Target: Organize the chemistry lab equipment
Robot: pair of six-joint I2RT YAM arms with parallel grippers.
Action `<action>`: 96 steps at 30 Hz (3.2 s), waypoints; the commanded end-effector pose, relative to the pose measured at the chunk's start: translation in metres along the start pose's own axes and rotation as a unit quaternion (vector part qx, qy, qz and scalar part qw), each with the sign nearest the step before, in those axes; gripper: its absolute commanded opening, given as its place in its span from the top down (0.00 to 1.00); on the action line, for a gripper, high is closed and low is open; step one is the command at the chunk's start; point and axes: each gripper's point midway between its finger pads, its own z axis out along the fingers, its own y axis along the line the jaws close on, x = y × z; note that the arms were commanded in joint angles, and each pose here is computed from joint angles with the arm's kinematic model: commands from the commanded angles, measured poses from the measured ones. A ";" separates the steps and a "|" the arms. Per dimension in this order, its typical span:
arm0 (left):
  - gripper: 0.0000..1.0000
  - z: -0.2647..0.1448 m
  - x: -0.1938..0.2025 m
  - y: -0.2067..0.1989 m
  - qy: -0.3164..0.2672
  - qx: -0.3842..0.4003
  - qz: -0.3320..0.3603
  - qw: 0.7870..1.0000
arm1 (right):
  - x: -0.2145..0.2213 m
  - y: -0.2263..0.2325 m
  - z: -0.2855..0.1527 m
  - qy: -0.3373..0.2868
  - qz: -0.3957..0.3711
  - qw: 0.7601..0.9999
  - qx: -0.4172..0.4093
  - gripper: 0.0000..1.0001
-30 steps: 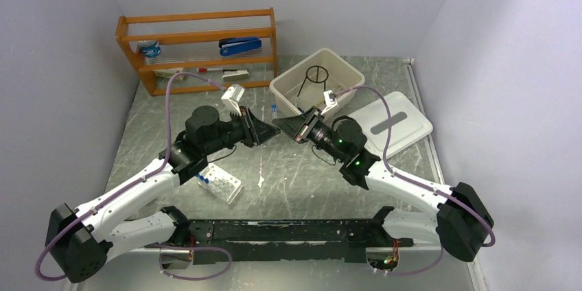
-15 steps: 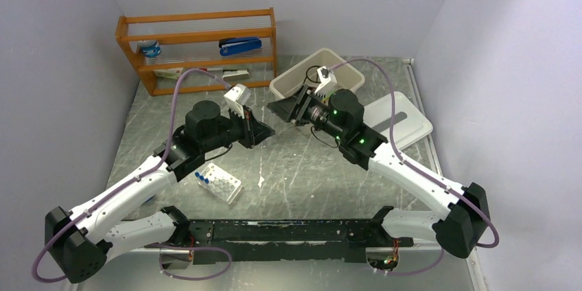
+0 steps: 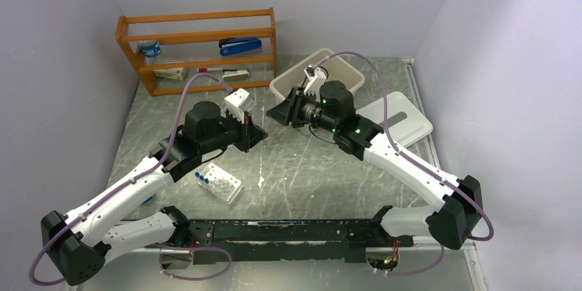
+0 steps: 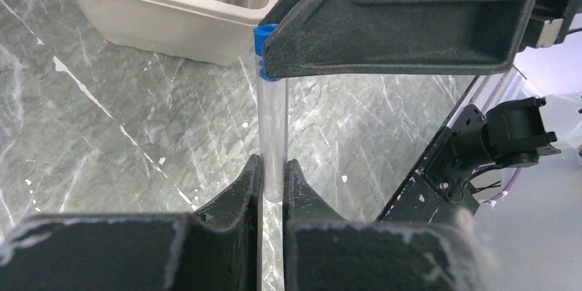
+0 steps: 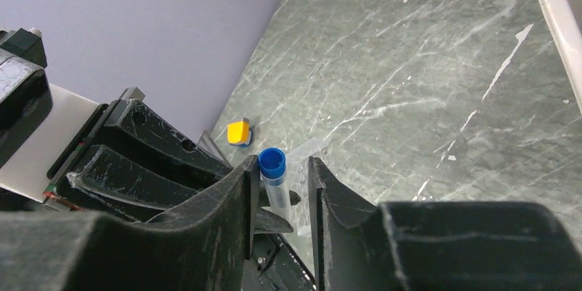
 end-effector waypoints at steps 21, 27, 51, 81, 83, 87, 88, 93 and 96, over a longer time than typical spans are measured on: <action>0.36 -0.034 -0.065 0.037 -0.103 -0.148 -0.004 0.984 | -0.021 -0.012 0.008 -0.076 -0.135 0.988 -0.019 0.87; 0.35 -0.090 -0.122 0.060 -0.199 -0.264 -0.029 0.943 | 0.011 -0.001 0.017 -0.108 -0.245 0.963 -0.020 0.87; 0.33 -0.139 -0.162 0.055 -0.209 -0.314 -0.031 0.926 | 0.213 0.095 0.082 -0.052 -0.412 0.900 -0.129 0.88; 0.33 -0.142 -0.151 0.058 -0.198 -0.319 -0.037 0.926 | 0.253 0.069 0.112 -0.058 -0.431 0.893 -0.115 0.89; 0.33 -0.143 -0.151 0.059 -0.198 -0.320 -0.036 0.926 | 0.252 0.067 0.114 -0.058 -0.433 0.893 -0.110 0.89; 0.33 -0.143 -0.150 0.059 -0.197 -0.321 -0.035 0.926 | 0.259 0.064 0.113 -0.050 -0.434 0.892 -0.115 0.88; 0.33 -0.143 -0.150 0.059 -0.197 -0.322 -0.035 0.925 | 0.261 0.063 0.112 -0.048 -0.432 0.893 -0.117 0.88; 0.33 -0.143 -0.148 0.060 -0.196 -0.324 -0.035 0.925 | 0.269 0.055 0.112 -0.038 -0.430 0.895 -0.115 0.87; 0.33 -0.143 -0.147 0.061 -0.196 -0.324 -0.035 0.925 | 0.272 0.052 0.112 -0.034 -0.428 0.896 -0.115 0.85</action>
